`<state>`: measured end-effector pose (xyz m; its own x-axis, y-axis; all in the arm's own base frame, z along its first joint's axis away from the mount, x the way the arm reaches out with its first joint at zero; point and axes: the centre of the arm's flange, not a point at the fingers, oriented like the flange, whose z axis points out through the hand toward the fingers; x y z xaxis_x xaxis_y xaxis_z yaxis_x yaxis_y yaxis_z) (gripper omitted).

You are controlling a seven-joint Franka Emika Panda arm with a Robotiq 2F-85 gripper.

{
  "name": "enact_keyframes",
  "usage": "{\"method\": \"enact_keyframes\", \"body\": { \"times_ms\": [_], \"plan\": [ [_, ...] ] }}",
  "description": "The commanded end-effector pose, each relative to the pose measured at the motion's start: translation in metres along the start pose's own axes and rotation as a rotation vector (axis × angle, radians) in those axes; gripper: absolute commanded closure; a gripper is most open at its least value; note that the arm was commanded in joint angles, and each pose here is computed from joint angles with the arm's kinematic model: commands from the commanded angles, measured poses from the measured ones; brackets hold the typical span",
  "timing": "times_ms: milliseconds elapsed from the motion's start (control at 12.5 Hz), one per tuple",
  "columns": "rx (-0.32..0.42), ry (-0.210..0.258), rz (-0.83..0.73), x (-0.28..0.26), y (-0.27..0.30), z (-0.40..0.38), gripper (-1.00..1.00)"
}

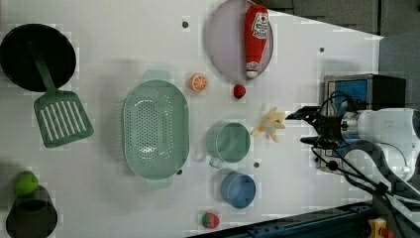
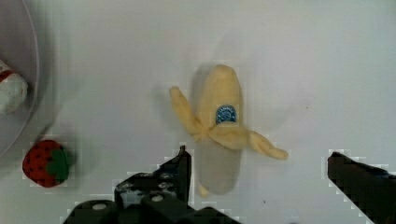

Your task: Pick banana from table and place on oven.

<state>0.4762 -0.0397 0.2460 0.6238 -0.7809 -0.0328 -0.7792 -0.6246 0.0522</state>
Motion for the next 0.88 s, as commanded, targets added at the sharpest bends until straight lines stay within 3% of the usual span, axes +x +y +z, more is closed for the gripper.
{"method": "enact_keyframes", "body": {
  "times_ms": [80,560,640,880],
  "plan": [
    [0.013,0.025,-0.049,0.001,-0.014,0.019,-1.00],
    [0.015,0.034,-0.055,-0.002,-0.014,0.094,-1.00],
    [0.029,0.046,-0.057,-0.002,-0.016,0.095,-0.92],
    [0.036,0.049,-0.064,-0.006,-0.016,0.092,-0.18]
  ]
}}
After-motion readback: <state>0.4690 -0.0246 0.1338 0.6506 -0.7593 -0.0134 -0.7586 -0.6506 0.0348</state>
